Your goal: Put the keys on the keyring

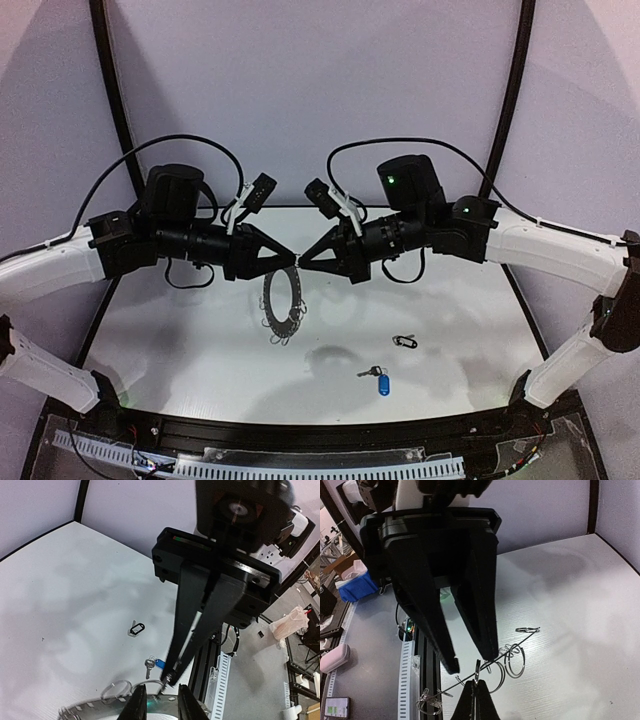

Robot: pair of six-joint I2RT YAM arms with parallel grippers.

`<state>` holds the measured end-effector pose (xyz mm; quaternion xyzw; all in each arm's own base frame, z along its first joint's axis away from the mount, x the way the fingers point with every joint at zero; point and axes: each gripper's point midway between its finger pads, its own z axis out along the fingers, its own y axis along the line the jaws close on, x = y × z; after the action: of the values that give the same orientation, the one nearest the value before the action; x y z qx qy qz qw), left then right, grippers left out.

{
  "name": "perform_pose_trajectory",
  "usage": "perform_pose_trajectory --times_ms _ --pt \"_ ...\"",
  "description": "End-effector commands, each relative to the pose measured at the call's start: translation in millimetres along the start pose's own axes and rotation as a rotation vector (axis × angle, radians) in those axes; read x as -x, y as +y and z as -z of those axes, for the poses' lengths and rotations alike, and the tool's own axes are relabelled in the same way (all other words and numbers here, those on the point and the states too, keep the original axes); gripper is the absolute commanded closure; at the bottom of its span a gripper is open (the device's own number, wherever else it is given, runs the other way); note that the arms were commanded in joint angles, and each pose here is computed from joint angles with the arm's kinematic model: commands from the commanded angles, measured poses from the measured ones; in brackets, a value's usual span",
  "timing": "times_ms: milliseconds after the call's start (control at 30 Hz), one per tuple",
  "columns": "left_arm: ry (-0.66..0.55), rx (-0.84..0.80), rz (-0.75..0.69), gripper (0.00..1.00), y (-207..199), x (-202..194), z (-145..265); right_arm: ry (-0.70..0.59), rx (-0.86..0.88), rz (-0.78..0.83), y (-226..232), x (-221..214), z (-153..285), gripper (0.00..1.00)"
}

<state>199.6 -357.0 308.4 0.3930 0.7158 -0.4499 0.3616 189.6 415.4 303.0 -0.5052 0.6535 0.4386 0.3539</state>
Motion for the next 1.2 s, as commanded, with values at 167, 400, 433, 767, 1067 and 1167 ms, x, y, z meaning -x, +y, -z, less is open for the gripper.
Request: perform_pose_trajectory --times_ms 167,400,433,767,1067,1167 --pt "0.054 -0.017 -0.024 0.85 -4.3 -8.0 -4.3 -0.058 0.042 0.092 20.9 24.9 2.2 1.00" --pt "0.093 -0.039 -0.045 0.99 -11.3 -18.3 -2.7 -0.061 0.013 0.081 15.9 27.9 2.5 1.00" --pt "0.096 -0.036 -0.054 0.99 -12.2 -19.5 -2.6 -0.061 0.012 0.080 15.7 28.1 2.4 1.00" --pt "0.028 0.028 -0.118 0.99 -9.8 -14.0 4.6 -0.032 0.058 0.095 28.0 19.0 9.7 0.59" --pt "0.013 -0.091 -0.213 0.99 -33.4 -12.9 11.6 -0.045 -0.177 0.166 4.8 2.8 40.6 0.36" --pt "0.027 -0.096 -0.241 0.99 -34.8 -14.2 12.9 -0.035 -0.214 0.152 -0.5 -1.6 43.9 0.32"
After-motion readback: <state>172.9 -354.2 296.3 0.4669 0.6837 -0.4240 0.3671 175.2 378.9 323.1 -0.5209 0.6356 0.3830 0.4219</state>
